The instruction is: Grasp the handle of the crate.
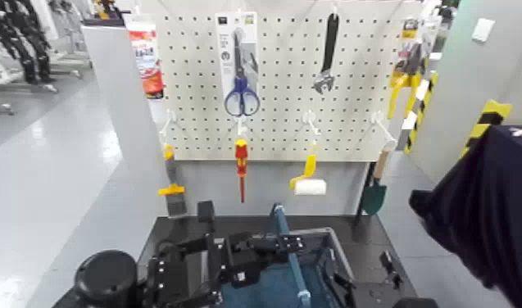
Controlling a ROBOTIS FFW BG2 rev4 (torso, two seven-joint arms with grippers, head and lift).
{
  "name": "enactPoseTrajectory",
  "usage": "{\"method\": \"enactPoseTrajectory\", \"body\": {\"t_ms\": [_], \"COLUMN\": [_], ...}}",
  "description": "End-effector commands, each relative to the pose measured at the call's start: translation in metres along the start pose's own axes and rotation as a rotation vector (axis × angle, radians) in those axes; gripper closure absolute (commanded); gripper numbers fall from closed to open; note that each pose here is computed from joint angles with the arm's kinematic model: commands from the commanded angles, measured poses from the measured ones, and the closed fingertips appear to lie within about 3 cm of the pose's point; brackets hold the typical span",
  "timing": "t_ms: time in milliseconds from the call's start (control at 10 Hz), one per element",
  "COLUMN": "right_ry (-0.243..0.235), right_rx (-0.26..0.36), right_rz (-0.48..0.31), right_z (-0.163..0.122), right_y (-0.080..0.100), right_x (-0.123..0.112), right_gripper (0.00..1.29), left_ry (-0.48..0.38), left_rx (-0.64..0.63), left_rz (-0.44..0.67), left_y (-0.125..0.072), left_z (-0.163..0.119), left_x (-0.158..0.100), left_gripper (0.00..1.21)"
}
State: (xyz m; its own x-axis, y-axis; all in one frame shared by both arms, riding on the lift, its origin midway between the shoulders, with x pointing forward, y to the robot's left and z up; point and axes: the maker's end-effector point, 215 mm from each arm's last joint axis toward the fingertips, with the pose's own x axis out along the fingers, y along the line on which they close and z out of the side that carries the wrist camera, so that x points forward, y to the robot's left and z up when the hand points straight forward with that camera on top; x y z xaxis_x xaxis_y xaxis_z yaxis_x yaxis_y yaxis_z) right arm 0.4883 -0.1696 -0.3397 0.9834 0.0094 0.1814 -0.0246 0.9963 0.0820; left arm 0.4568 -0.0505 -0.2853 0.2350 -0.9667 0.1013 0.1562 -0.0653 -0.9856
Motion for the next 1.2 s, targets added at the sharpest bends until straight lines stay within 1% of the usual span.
{"method": "enactPoseTrajectory", "body": {"t_ms": [100,300,700,1200], "right_ry": [0.011,0.017,0.013,0.003], "right_rx": [-0.004,-0.006,-0.012,-0.029], "right_rz": [0.005,0.007,0.009,0.010], "right_z": [-0.002,-0.004,-0.003,0.000], "right_y": [0.002,0.003,0.003,0.002], "right_x": [0.001,0.000,0.001,0.001], "right_gripper": [0.14,0.14,0.14,0.14], "left_ry": [0.008,0.022,0.044,0.022], "left_rx": [0.007,-0.009,-0.015,-0.012], "left_rz": [-0.037,-0.062,-0.036,-0.033], "left_y": [-0.020,-0.031,-0.031,-0.033], "left_z": [-0.009,-0.023,-0.040,-0.035], "left_x": [0.004,0.008,-0.004,-0.008], "left_gripper": [1.19,1.19,1.19,1.19]}}
